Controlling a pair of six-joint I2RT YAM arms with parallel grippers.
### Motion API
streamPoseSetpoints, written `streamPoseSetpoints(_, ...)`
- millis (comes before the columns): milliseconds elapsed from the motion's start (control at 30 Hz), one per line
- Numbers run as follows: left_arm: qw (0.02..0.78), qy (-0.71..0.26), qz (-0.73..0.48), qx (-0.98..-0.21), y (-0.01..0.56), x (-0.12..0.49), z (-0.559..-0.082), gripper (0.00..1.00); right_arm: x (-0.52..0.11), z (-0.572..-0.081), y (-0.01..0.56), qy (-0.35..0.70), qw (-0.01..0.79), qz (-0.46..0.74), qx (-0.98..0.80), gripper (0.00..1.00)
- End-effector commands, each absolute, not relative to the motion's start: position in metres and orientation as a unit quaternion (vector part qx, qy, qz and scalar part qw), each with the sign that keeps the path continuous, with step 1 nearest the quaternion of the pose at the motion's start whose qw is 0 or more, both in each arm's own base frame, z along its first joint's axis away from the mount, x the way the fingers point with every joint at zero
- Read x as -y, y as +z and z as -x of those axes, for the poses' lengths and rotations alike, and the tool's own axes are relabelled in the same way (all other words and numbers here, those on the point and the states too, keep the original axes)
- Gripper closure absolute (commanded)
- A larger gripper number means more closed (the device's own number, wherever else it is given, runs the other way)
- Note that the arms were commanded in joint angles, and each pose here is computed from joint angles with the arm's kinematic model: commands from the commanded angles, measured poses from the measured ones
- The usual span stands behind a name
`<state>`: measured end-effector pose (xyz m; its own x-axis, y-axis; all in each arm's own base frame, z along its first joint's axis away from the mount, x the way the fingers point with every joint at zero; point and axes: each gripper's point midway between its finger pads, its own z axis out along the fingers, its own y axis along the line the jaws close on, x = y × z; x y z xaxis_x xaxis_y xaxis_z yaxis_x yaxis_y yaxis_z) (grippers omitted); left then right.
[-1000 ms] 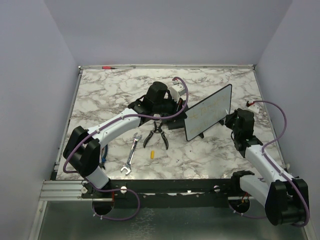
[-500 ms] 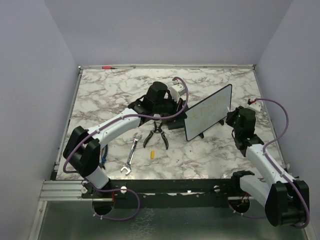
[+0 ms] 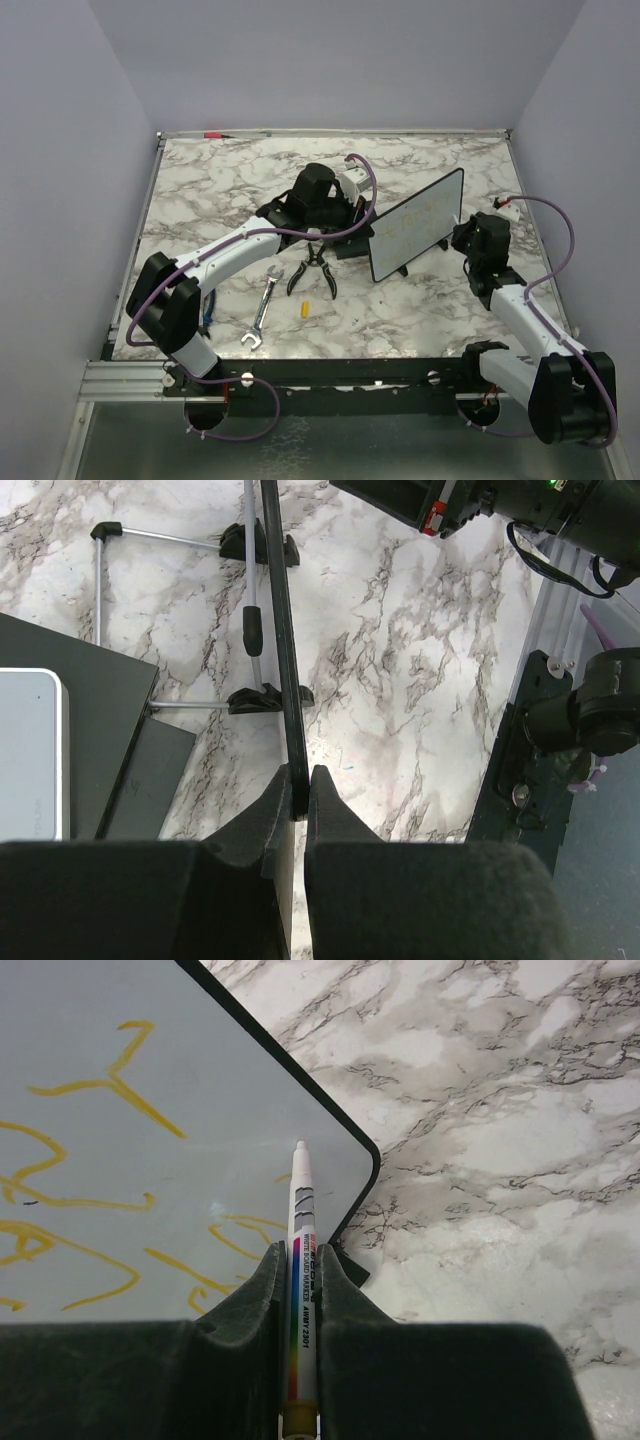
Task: Write a sentence on the whiteboard
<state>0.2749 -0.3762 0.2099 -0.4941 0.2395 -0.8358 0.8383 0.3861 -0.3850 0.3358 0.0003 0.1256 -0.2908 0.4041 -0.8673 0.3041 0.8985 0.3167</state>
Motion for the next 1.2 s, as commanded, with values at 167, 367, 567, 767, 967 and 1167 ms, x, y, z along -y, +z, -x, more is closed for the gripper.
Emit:
streamPoseSetpoints(167,0.333,-0.447,-0.376,-0.741,0.219,0.382,-0.258,1.00,-0.017,-0.331,0.112,0.083,0.526,-0.203,-0.821,0.99)
streamPoseSetpoints(367,0.332,-0.447,-0.376,-0.740,0.219,0.383,-0.257,1.00,-0.024,-0.321,0.101,0.102,0.507,-0.204,-0.832,0.99)
streamPoseSetpoints(567,0.331,-0.448,-0.376,-0.741,0.219,0.383,-0.257,1.00,-0.027,-0.313,0.091,0.108,0.489,-0.206,-0.840,0.99)
streamPoseSetpoints(767,0.329,-0.447,-0.376,-0.742,0.217,0.384,-0.257,1.00,-0.034,-0.309,0.086,0.121,0.473,-0.198,-0.850,0.99)
streamPoseSetpoints(967,0.330,-0.446,-0.376,-0.743,0.216,0.384,-0.257,1.00,-0.015,-0.306,0.100,0.085,0.497,-0.239,-0.830,0.99)
streamPoseSetpoints(1167,0.331,-0.446,-0.376,-0.742,0.217,0.383,-0.256,1.00,0.017,-0.299,0.101,0.014,0.491,-0.282,-0.824,0.99)
